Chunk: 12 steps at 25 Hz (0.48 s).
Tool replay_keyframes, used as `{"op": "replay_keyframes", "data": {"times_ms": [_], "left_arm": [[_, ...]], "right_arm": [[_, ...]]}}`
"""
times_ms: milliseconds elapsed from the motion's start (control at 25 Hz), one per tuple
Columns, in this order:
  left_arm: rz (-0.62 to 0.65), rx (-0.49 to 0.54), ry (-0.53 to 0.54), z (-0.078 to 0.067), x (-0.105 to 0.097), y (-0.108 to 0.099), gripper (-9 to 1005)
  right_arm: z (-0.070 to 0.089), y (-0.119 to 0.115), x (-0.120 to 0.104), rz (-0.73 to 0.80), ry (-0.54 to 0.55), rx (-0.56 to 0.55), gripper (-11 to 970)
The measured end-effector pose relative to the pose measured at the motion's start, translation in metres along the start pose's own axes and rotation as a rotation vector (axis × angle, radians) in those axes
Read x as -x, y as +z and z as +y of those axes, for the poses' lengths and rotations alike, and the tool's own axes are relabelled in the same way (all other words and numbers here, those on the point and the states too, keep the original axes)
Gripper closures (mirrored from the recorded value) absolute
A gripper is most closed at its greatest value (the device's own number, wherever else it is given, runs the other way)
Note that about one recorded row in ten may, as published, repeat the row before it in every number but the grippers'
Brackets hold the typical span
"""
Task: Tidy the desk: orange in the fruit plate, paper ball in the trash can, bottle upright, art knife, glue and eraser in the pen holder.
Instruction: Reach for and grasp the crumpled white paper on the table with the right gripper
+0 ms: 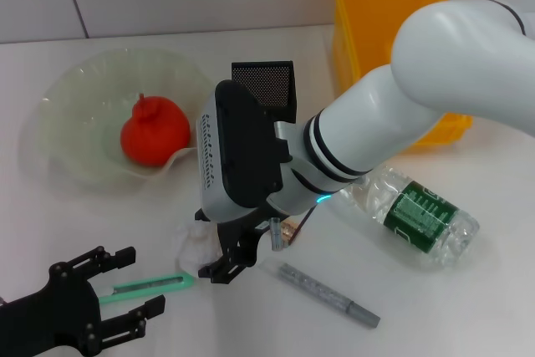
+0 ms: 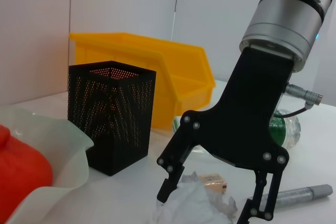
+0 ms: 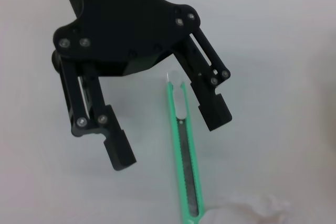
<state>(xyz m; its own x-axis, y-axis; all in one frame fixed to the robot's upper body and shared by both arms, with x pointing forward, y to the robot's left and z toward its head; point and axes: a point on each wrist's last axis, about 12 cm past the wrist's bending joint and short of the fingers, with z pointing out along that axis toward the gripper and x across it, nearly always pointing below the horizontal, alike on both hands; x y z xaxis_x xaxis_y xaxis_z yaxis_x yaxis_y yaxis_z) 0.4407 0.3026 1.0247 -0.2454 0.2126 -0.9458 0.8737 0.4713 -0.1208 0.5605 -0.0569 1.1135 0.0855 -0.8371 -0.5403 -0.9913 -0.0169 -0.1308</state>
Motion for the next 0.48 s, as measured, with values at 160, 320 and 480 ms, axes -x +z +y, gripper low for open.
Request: {"op": "replay_keyframes", "data": {"times_ms": [160,320,480], "left_arm": [[0.0,0.0,0.0,0.0,0.0,0.0001,194],[0.0,-0.001,0.0,-0.0001,0.0,0.0002,195],[0.001,-0.002,0.0,-0.0001,0.0,0.0003,196]], "right_arm": [[0.0001,0.0025,-0.0014,0.005,0.005,-0.005,191],[0.0023,0.0078,-0.0003,0.018,0.011,-0.013,213],[0.0019,0.008,0.0007,0.018,0.018,-0.011,236]]}}
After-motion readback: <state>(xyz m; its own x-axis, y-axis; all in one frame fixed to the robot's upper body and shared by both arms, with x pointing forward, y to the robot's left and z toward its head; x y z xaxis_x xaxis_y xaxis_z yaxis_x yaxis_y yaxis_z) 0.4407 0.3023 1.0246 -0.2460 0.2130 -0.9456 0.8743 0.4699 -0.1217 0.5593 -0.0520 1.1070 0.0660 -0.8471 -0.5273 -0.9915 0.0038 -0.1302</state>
